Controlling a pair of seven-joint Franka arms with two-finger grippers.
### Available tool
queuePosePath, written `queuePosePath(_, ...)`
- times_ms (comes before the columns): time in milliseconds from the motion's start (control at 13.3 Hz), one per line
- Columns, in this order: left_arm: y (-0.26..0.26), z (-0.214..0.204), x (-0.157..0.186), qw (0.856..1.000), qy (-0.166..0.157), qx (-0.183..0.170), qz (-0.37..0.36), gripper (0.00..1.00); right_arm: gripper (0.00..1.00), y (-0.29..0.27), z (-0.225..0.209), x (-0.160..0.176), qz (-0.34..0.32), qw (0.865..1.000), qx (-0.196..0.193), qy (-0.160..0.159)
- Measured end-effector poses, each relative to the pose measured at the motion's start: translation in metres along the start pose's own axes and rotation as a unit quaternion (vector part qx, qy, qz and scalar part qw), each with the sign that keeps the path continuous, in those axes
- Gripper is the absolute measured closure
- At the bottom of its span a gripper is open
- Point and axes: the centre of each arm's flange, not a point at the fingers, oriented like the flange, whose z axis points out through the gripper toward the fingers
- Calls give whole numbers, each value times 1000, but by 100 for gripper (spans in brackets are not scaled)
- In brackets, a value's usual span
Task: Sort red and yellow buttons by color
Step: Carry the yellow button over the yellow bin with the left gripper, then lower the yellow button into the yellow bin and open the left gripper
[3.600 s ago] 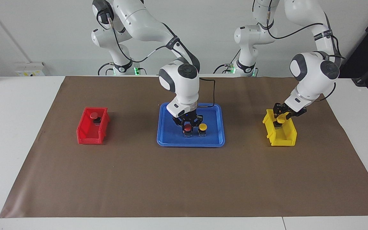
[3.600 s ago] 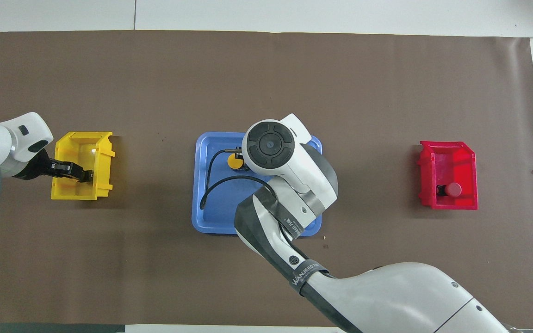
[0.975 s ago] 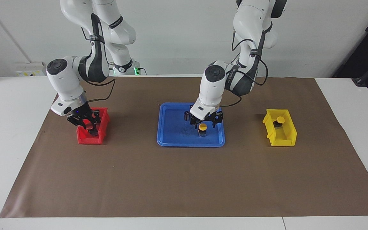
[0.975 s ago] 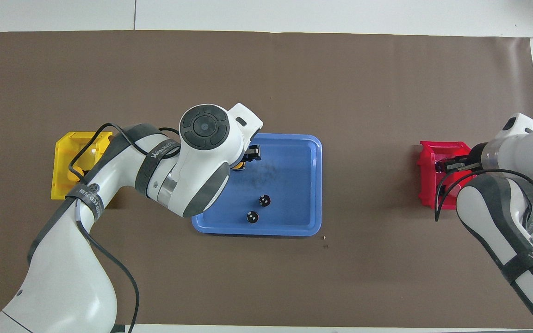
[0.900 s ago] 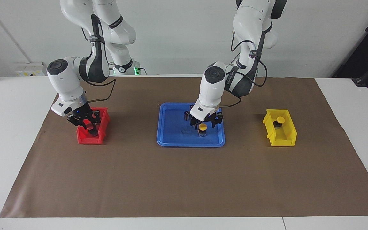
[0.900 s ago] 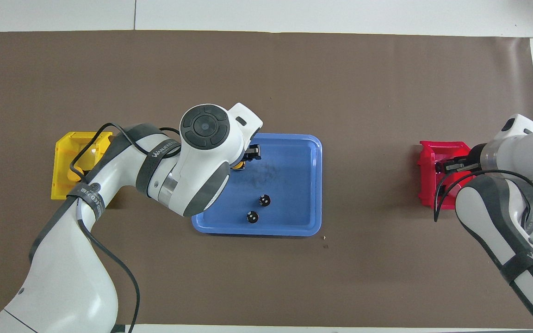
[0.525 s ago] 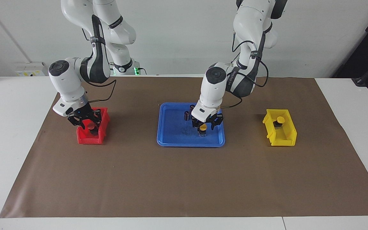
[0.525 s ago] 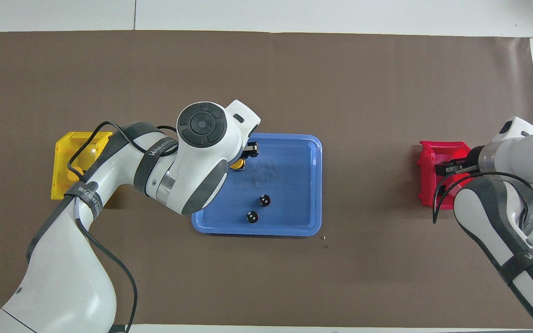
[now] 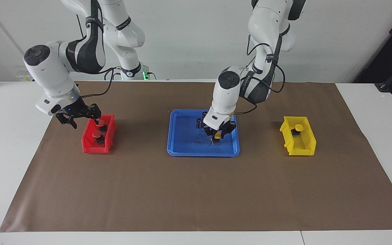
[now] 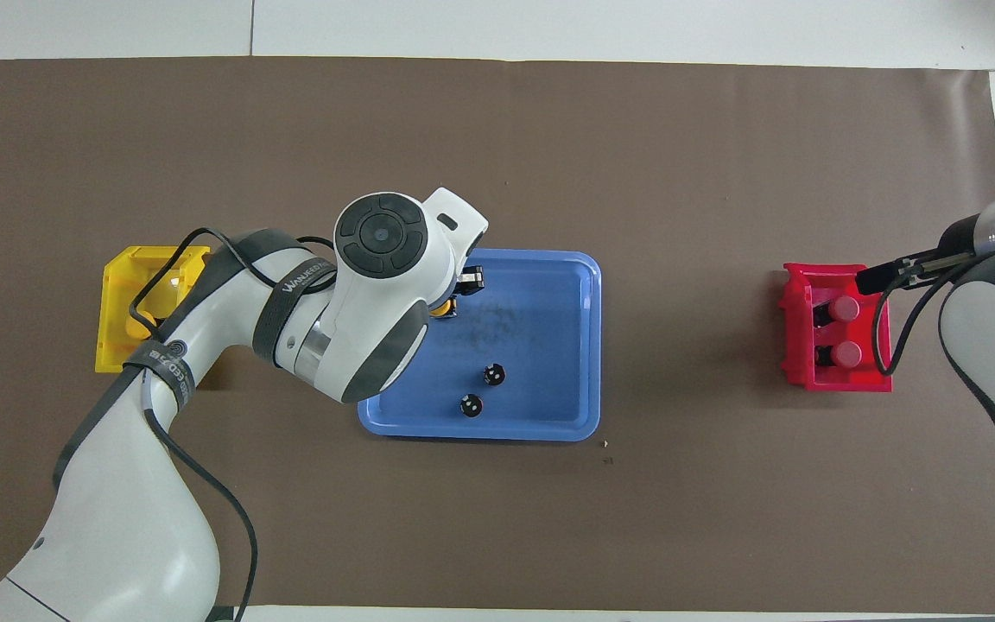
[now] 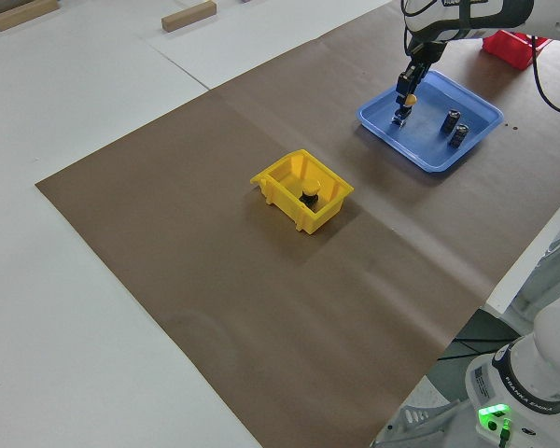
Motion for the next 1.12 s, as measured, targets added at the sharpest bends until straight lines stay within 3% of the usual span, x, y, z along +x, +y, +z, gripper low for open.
queuePosePath(150, 0, -13, 6, 1000, -3, -3, -10, 59, 0, -19, -56, -10, 42, 999, -1, -11)
queuePosePath(375, -21, -62, 31, 999, -28, 18, -19, 59, 0, -35, -118, -20, 101, 995, -6, 2)
queuePosePath(525, -72, -88, 57, 998, -43, 31, 17, 59, 0, -15, -122, -22, 127, 992, -5, 4)
queuePosePath(825, -236, -120, 115, 995, -46, 44, 80, 59, 0, 25, -114, -31, 144, 989, 1, -19)
queuePosePath(1125, -313, -122, 132, 993, -46, 41, 104, 59, 0, 34, -114, -38, 147, 989, 2, -25)
